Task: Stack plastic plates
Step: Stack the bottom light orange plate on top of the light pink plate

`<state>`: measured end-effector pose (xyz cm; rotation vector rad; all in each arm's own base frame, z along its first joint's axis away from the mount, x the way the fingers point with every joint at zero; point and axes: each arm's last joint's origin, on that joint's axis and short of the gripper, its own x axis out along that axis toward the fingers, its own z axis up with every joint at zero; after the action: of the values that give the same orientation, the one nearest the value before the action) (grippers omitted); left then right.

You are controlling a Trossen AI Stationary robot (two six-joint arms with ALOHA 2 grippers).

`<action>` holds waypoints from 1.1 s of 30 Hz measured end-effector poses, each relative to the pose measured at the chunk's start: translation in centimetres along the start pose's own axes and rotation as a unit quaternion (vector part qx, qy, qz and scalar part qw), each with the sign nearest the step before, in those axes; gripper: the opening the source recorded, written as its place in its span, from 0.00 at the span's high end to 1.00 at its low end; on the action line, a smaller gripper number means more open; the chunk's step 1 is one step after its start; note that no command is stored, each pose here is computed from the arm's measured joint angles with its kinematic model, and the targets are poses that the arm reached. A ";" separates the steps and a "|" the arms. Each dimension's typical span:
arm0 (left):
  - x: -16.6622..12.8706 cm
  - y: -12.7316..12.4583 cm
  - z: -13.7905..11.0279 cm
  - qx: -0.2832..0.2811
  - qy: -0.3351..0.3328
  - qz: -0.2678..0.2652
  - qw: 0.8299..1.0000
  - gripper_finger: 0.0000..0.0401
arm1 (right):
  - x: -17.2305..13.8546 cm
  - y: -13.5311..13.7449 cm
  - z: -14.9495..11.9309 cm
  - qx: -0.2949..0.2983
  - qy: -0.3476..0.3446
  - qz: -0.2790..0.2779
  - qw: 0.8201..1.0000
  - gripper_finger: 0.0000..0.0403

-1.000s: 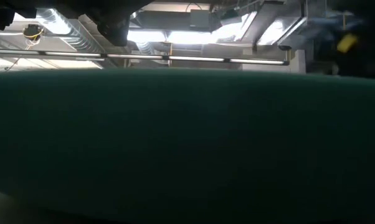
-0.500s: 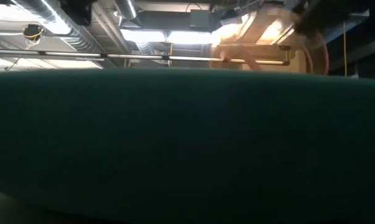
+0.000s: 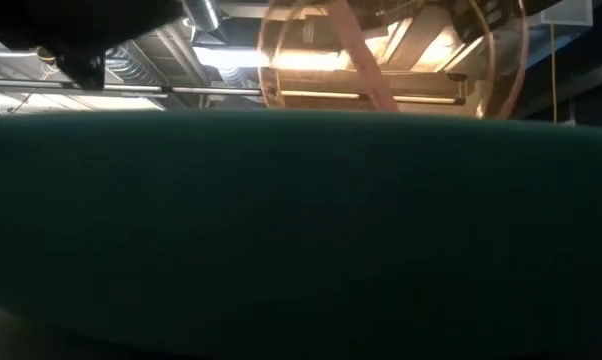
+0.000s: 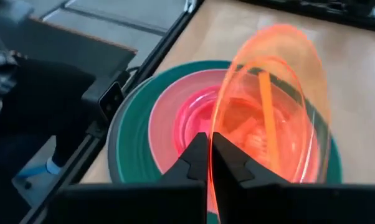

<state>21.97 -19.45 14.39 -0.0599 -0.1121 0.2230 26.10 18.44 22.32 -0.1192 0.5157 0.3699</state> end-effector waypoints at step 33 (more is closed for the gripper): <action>0.3 0.7 -0.4 -0.024 0.005 -0.014 1.000 0.80 | 7.2 1.3 -1.2 -0.124 0.084 -0.018 0.989 0.96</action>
<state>22.11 -18.75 14.02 -0.1068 -0.1090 0.1929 30.89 21.72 17.63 -0.4025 0.6318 0.3887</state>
